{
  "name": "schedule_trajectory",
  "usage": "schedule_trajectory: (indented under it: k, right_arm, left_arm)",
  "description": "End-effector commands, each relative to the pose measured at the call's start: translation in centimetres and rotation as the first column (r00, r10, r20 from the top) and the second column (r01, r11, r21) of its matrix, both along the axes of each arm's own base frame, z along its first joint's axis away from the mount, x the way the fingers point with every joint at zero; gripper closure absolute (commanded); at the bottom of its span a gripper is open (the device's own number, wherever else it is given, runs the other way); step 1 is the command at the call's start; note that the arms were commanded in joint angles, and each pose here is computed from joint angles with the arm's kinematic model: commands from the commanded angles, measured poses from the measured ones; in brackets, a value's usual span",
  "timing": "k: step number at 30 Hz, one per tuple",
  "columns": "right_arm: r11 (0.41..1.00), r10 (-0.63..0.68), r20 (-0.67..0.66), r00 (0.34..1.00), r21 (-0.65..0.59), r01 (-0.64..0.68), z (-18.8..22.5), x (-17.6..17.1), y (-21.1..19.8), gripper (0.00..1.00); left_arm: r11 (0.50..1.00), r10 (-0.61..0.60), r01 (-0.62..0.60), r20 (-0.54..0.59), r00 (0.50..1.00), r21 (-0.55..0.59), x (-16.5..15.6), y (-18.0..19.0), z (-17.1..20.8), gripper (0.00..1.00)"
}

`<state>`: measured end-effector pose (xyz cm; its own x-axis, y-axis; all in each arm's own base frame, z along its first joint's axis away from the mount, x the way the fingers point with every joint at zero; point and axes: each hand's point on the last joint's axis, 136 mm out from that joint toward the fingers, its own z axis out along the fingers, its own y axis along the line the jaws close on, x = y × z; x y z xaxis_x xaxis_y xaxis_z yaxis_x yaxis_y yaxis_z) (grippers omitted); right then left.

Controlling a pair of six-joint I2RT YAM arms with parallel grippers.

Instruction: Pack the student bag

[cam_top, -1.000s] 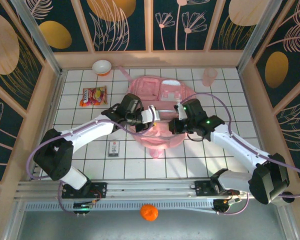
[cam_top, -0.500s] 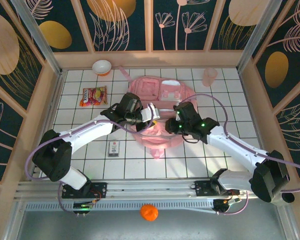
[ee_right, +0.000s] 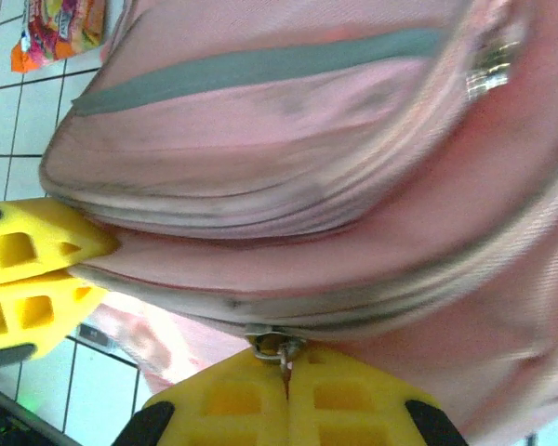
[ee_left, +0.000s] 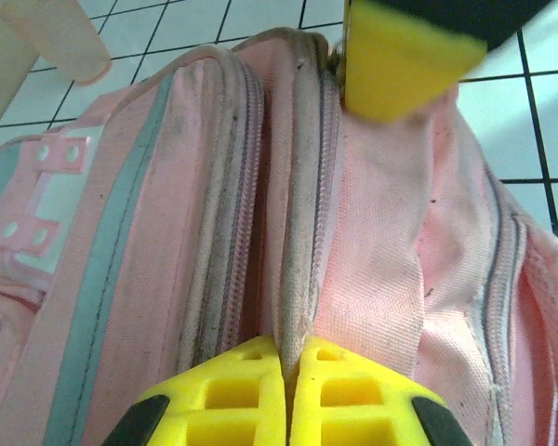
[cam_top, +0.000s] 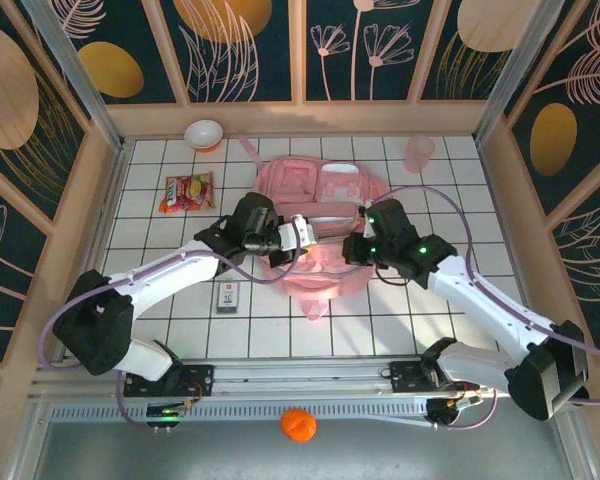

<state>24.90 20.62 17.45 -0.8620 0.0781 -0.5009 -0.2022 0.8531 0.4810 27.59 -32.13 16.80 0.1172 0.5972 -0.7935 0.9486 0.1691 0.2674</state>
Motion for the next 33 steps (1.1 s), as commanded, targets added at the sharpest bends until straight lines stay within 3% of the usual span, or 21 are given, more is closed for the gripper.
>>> schedule_trajectory:
  k: [1, 7, 11, 15, 19, 28, 30, 33]
  right_arm:
    - [0.994, -0.014, -0.056, 0.998, -0.111, 0.008, -2.5, -0.5, -3.4, 1.0]
    - [0.993, 0.121, -0.072, 0.99, 0.02, -0.12, -2.1, -0.7, 0.3, 1.0]
    - [0.975, 0.202, -0.032, 0.979, 0.104, -0.198, -0.4, -1.0, 2.8, 1.0]
    - [0.962, 0.247, -0.027, 0.969, 0.123, -0.242, 0.3, -1.3, 4.2, 1.0]
    - [0.954, 0.275, -0.034, 0.961, 0.13, -0.269, 0.4, -1.7, 4.7, 1.0]
    - [0.934, 0.32, -0.003, 0.948, 0.17, -0.314, 1.7, -2.0, 5.4, 1.0]
    - [0.932, 0.324, -0.001, 0.946, 0.173, -0.319, 1.7, -2.0, 5.4, 1.0]
    - [0.95, 0.291, -0.029, 0.956, 0.127, -0.285, 0.9, -1.6, 4.1, 1.0]
  left_arm:
    - [0.996, 0.048, -0.049, 0.021, 0.999, 0.073, 0.7, 3.0, -0.9, 1.0]
    - [0.996, 0.032, -0.033, 0.013, 0.999, 0.087, 0.6, 2.9, -0.7, 1.0]
    - [0.997, -0.051, 0.054, -0.065, 0.997, 0.053, -0.8, 1.0, 1.0, 0.61]
    - [0.992, -0.123, 0.124, -0.066, 0.99, 0.009, -2.5, -1.9, 2.3, 0.52]
    - [0.992, -0.124, 0.124, -0.093, 0.988, -0.013, -2.3, -3.3, 2.0, 0.54]
    - [0.983, -0.153, 0.166, -0.141, 0.978, 0.081, -2.7, -3.7, -1.7, 0.53]
    - [0.982, -0.144, 0.158, -0.134, 0.98, 0.099, -2.3, -3.7, -2.2, 0.62]
    - [0.981, -0.139, 0.152, -0.111, 0.984, 0.116, -1.9, -3.6, -2.3, 0.84]
